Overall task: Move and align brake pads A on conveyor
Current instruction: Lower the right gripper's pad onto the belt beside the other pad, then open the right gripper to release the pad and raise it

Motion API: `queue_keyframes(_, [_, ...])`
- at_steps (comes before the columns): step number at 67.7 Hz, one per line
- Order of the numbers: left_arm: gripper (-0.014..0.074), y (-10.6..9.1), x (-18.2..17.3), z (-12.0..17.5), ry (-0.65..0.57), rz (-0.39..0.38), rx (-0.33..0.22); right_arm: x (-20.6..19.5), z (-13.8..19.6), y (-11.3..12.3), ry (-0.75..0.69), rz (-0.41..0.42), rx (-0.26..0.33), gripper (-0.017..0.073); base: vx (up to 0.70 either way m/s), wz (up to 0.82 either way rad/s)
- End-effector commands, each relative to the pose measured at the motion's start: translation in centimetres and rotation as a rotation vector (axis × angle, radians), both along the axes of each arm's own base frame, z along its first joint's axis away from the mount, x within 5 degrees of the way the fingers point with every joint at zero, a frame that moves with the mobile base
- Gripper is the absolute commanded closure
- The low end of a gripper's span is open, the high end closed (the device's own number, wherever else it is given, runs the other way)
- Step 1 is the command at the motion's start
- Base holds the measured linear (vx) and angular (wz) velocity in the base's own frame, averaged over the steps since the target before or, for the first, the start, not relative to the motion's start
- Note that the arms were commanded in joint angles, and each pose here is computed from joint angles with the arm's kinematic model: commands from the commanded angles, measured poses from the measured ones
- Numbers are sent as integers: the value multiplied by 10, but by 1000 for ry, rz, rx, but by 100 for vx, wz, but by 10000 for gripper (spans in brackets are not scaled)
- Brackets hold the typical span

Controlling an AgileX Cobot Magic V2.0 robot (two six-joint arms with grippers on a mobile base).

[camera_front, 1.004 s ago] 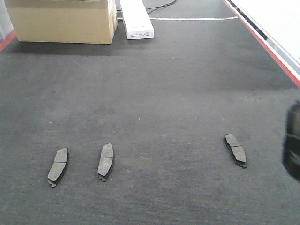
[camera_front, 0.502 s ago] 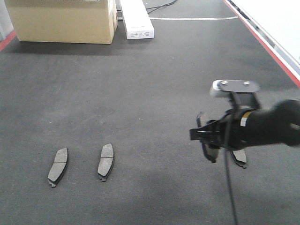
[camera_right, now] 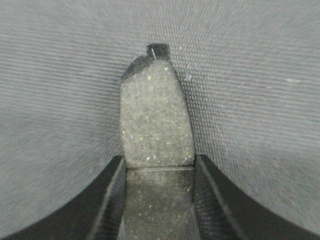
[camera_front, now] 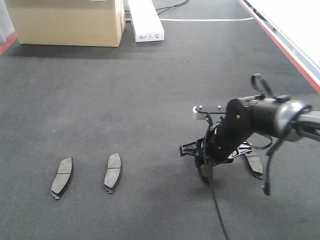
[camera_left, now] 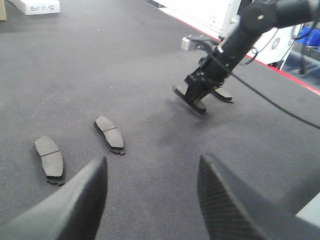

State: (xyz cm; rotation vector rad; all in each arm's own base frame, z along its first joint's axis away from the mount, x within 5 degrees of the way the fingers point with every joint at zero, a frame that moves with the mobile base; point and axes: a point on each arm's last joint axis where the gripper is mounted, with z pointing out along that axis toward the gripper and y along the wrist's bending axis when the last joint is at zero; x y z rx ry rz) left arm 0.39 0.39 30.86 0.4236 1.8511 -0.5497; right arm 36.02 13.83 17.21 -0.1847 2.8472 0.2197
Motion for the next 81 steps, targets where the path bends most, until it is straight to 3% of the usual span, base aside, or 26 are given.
queue_keyframes(1, [196,-1,1,11,-52,-12,-42,9,23,3,-68,9,17,254,0,0])
queue_keyframes(9, [196,-1,1,11,-52,-12,-42,13,23,4,-67,6,17,111,0,0])
queue_keyframes(15, [196,-1,1,11,-52,-12,-42,10,32,3,-78,15,15,57,0,0])
queue_keyframes(25, [196,-1,1,11,-52,-12,-42,-3,65,-5,-116,39,-15,46,0,0])
queue_keyframes(41, [196,-1,1,11,-52,-12,-42,-44,150,-27,-301,49,-51,53,0,0])
queue_keyframes(50, [196,-1,1,11,-52,-12,-42,-84,182,-45,-419,21,-41,53,0,0])
queue_keyframes(67, [196,-1,1,11,-52,-12,-42,-176,205,-80,-654,12,23,53,0,0])
queue_keyframes(81, [196,-2,2,12,-62,-12,-48,-246,194,-105,-823,1,81,54,0,0])
